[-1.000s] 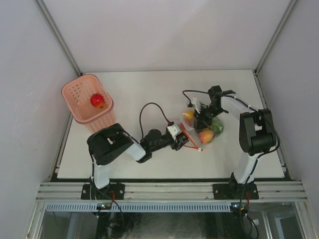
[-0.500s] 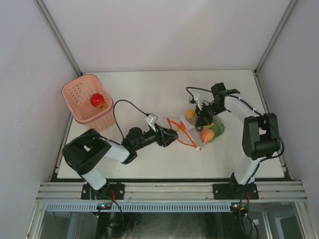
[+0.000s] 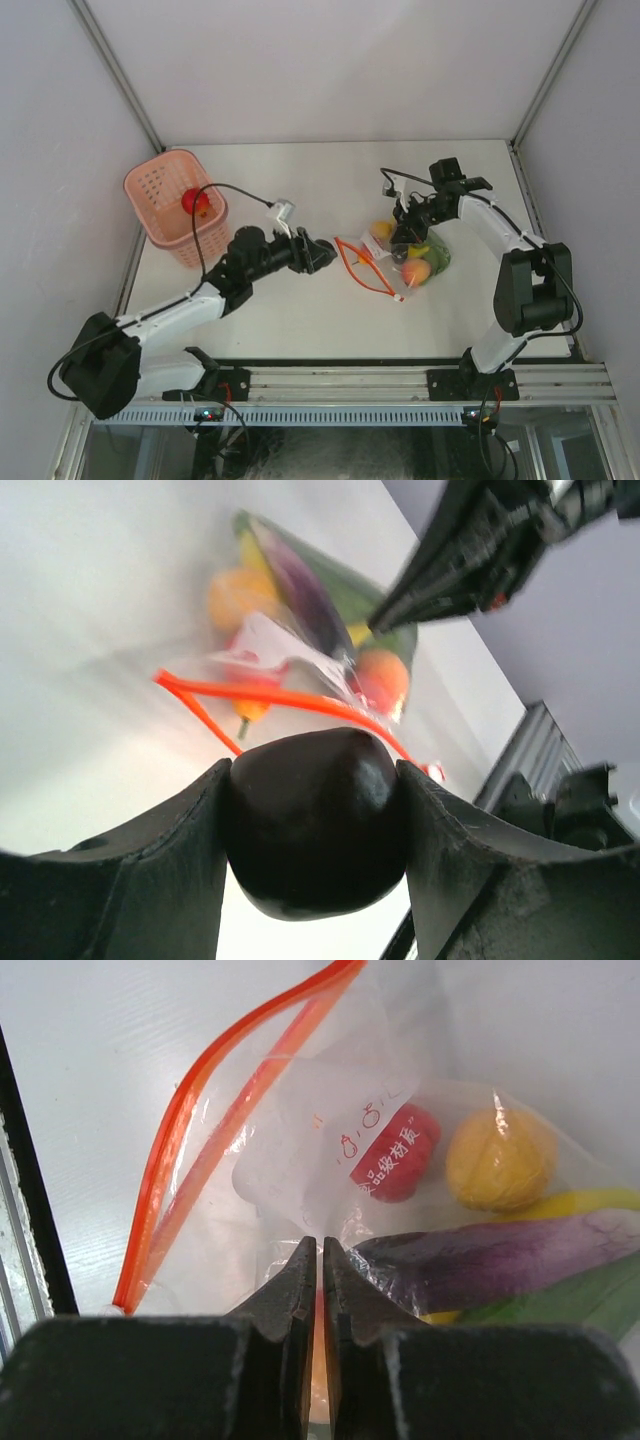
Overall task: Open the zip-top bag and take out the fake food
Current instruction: Pick up the fake fruit from the zipper food storage bag, then place the fake fruit in the bin.
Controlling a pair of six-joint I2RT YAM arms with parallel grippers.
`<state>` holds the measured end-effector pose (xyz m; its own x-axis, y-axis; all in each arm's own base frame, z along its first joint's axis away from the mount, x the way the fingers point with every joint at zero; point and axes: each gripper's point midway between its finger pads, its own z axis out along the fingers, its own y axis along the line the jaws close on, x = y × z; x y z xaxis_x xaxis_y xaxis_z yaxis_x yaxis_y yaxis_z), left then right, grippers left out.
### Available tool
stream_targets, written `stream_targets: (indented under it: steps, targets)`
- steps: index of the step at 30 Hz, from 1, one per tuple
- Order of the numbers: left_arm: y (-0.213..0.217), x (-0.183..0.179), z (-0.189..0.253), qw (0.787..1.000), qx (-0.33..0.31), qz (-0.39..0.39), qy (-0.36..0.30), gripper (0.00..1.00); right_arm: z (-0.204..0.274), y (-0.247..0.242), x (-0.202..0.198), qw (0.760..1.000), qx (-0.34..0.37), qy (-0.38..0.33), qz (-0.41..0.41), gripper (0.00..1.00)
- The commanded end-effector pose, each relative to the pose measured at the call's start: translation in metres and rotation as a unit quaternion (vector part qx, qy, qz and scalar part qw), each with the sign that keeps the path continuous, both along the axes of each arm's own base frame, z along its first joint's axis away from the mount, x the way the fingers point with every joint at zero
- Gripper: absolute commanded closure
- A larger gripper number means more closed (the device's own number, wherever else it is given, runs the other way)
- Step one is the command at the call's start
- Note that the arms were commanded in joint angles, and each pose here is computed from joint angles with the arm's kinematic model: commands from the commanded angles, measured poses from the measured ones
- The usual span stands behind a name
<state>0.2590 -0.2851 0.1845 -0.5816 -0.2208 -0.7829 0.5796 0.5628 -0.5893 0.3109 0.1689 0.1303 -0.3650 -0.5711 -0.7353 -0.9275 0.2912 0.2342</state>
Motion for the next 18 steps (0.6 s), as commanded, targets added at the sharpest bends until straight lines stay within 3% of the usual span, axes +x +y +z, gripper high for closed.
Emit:
stream_targets:
  steps: [1,6,11,18]
  targets:
    - [0.033,0.013,0.031,0.998,0.050,0.023,0.034,0.92,0.033,0.006,0.008,0.999,0.031,-0.034,-0.024,0.95]
    - [0.085,0.046,0.077,0.993,0.054,0.096,0.048,0.92,0.045,0.009,0.011,0.997,0.043,-0.030,-0.047,0.95]
    - [0.131,0.071,0.112,0.985,0.013,0.155,0.071,0.92,0.053,0.012,0.010,0.997,0.052,-0.030,-0.055,0.95]
    - [0.216,0.112,0.129,0.952,-0.022,0.291,0.097,0.94,0.055,0.012,0.012,0.996,0.053,-0.024,-0.069,0.95]
